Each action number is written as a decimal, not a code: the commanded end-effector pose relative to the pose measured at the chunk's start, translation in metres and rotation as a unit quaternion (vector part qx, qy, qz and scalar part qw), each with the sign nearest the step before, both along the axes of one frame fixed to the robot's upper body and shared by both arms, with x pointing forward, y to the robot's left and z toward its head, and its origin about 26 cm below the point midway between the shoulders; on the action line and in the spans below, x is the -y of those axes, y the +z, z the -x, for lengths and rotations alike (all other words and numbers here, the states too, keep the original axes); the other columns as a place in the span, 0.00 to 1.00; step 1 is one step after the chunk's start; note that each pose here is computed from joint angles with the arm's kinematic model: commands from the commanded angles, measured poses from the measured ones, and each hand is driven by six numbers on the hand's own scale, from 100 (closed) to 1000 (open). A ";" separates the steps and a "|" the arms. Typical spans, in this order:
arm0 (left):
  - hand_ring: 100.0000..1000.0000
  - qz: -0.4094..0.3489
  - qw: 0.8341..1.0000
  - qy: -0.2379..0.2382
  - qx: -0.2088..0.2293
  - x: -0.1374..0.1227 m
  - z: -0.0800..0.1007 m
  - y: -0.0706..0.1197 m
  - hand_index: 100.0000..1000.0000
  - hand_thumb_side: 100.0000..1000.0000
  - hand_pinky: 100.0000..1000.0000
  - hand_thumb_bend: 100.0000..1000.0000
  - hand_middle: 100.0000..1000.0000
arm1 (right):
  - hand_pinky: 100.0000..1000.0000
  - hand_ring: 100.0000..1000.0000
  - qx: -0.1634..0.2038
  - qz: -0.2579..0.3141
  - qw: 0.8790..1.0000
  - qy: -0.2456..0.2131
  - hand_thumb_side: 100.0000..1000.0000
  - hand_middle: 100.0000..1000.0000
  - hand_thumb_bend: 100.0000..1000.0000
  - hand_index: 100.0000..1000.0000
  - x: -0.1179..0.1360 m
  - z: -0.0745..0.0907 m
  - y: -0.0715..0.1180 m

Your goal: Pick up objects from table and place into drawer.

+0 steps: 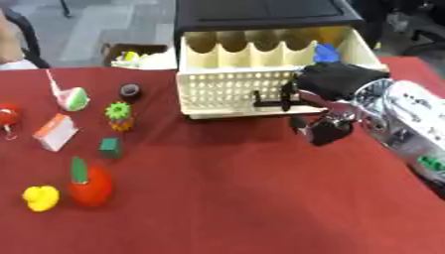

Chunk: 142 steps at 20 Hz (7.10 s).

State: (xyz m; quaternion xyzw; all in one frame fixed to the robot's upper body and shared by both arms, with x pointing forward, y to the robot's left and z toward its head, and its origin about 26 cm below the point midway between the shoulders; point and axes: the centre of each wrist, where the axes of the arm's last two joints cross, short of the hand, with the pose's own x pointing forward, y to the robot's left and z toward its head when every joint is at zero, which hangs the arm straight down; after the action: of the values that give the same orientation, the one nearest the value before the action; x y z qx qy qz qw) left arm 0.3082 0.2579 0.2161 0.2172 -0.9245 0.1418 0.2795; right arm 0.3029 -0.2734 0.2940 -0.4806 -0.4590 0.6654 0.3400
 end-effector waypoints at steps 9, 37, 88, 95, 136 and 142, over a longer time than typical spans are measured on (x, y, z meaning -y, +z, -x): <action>0.53 -0.004 1.000 -0.002 0.014 0.000 0.003 0.007 0.70 0.75 0.46 0.00 0.55 | 0.00 0.00 0.011 0.008 1.000 0.006 0.01 0.00 0.00 0.62 0.009 0.009 -0.002; 0.53 -0.002 1.000 0.000 0.012 -0.001 0.003 0.007 0.70 0.75 0.46 0.00 0.55 | 0.00 0.00 -0.005 -0.028 0.999 0.017 0.02 0.00 0.00 0.92 0.018 0.011 -0.013; 0.53 -0.004 1.000 0.011 0.016 -0.004 0.003 0.008 0.70 0.75 0.46 0.00 0.56 | 0.00 0.00 0.219 -0.191 0.947 0.134 0.17 0.00 0.00 0.88 0.041 0.020 0.049; 0.53 -0.001 1.000 0.011 0.015 -0.004 0.003 0.007 0.70 0.75 0.46 0.00 0.55 | 0.00 0.00 0.219 -0.204 0.945 0.127 0.15 0.00 0.00 0.87 0.038 0.018 0.044; 0.67 -0.638 0.735 0.175 -0.147 -0.022 0.014 0.104 1.00 0.83 0.67 0.00 0.76 | 0.39 0.42 0.475 -0.575 0.623 0.234 0.39 0.35 0.00 0.76 0.023 0.006 0.016; 0.67 -0.694 0.678 0.153 -0.189 -0.014 0.013 0.102 1.00 0.88 0.68 0.00 0.74 | 0.39 0.41 0.472 -0.575 0.624 0.236 0.39 0.35 0.00 0.76 0.022 0.005 0.016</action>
State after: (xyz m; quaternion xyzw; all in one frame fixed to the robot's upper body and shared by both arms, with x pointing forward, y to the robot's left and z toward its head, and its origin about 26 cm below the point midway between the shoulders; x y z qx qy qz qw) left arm 0.2993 0.2706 0.3081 0.4962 -0.6568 -0.5298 0.2043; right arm 0.2998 -0.2934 0.3031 -0.3079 -0.9430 0.0035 0.1260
